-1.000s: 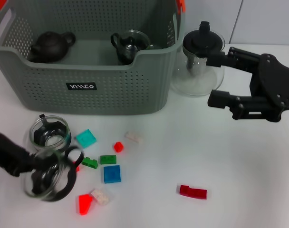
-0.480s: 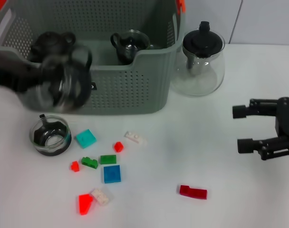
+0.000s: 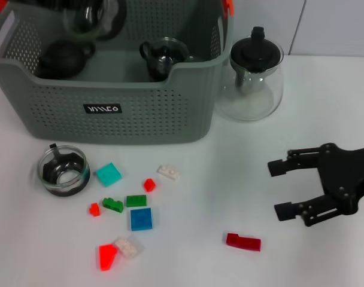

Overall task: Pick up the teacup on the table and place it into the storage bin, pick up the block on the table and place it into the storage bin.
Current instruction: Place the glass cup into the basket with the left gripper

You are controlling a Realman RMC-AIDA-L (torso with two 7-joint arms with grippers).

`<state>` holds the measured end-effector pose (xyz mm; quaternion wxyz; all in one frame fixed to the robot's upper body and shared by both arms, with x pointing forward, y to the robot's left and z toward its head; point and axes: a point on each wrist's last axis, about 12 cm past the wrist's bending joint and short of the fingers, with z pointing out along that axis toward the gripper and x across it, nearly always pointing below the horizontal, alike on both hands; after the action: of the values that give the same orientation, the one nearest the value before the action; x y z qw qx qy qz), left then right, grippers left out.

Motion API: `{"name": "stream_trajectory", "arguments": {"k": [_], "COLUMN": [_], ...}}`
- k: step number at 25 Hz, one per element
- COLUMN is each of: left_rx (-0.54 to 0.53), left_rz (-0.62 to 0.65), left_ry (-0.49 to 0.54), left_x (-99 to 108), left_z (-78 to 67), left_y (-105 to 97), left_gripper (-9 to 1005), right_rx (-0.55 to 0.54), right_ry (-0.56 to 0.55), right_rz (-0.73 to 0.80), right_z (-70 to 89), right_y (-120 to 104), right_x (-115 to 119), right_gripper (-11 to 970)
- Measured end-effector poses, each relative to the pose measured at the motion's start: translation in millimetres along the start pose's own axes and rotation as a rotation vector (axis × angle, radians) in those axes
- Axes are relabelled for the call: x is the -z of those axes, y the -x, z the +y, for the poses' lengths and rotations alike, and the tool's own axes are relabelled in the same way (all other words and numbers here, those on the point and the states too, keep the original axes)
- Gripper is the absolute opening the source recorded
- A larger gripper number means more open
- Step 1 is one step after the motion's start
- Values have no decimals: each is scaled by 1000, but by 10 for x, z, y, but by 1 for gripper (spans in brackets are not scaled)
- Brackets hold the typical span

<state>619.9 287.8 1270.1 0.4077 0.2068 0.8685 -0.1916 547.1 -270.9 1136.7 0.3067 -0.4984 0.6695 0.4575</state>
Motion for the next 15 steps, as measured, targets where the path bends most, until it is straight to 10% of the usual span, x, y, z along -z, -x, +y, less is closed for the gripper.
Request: {"name": "stream_trajectory", "arguments": {"k": [15], "left_rx": [-128], "left_rz": [178], "left_ry": [276], "left_x": [-974], "left_z": [-33], "left_y": [367], "left_gripper": [118], "right_rx": [-17], "right_ry": [19], "right_rz": [-6], "right_z": [-32], "right_y": [45], "right_x": [-125], "right_gripper": [928]}}
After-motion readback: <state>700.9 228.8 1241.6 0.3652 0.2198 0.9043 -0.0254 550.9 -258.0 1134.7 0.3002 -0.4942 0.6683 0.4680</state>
